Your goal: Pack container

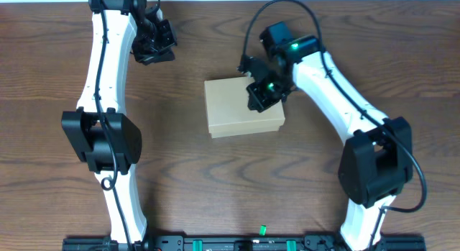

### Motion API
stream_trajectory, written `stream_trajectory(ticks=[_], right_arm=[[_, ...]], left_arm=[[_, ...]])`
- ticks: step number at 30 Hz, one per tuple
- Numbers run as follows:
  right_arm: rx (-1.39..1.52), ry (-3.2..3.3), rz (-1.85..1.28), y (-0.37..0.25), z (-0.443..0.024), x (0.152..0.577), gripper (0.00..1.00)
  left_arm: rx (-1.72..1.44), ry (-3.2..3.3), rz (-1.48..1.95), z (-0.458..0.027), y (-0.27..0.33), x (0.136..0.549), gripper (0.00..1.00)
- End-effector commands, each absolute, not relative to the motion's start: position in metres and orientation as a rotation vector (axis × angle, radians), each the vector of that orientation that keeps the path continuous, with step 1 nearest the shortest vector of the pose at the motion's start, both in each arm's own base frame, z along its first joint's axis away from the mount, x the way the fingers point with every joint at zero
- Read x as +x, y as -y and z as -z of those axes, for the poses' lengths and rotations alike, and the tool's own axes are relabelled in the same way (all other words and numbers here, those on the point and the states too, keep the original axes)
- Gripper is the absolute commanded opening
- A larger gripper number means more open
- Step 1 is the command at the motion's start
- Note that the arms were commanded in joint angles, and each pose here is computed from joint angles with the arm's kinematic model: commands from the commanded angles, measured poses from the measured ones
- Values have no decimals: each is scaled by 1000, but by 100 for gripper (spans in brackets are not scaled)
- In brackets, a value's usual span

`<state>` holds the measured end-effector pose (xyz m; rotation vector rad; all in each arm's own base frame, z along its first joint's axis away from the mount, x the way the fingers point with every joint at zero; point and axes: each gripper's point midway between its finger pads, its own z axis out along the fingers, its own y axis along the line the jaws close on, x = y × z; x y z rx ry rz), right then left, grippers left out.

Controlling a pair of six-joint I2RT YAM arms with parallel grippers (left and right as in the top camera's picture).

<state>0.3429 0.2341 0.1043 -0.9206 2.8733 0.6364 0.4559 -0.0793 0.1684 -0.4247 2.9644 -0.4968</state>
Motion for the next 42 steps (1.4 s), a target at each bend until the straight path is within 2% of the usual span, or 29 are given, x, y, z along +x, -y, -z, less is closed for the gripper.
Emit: stream_trajectory(ticks=[1,7,15,20,21,22,23,24,25,26,27,36,39,42], right_arm=[[-942,-2882,-449,-234,-102,342,1],[-916,-2870,-258,-231,-96,351,1],[-882,-2932,-244,-232,-71,353,1],[-854,-2773,-354,-248,-111,367,2],[-852,-2738,-359,-247,-124,368,10],[-857,-2710,-360,-245,-135,369,26],[-854,-2690,-361,-243,-143,370,40],[-857,-2662,-362,-240,-154,370,58],[-845,-2640,-363,-237,-165,370,82],[-835,-2626,-365,-235,-172,369,99],[-823,-2610,-366,-231,-181,369,99],[-691,-2569,-328,-170,-236,355,99],[-645,-2565,-313,-148,-243,341,99],[-617,-2543,-307,-135,-241,321,99]], left_arm=[[-366,-2917,368,-185,66,458,5],[-363,-2863,297,-203,56,458,6],[-359,-2824,291,-219,53,455,6],[-359,-2766,196,-244,36,445,6],[-349,-2750,182,-253,31,440,6],[-345,-2734,180,-263,26,435,6],[-352,-2719,178,-270,21,431,8],[-367,-2703,175,-279,14,425,23],[-379,-2696,170,-286,5,417,54],[-405,-2694,164,-291,-2,410,74],[-437,-2698,158,-294,-11,401,95],[-632,-2611,250,-335,-57,342,95],[-575,-2580,258,-346,-49,326,95],[-525,-2593,255,-336,-39,309,96]])
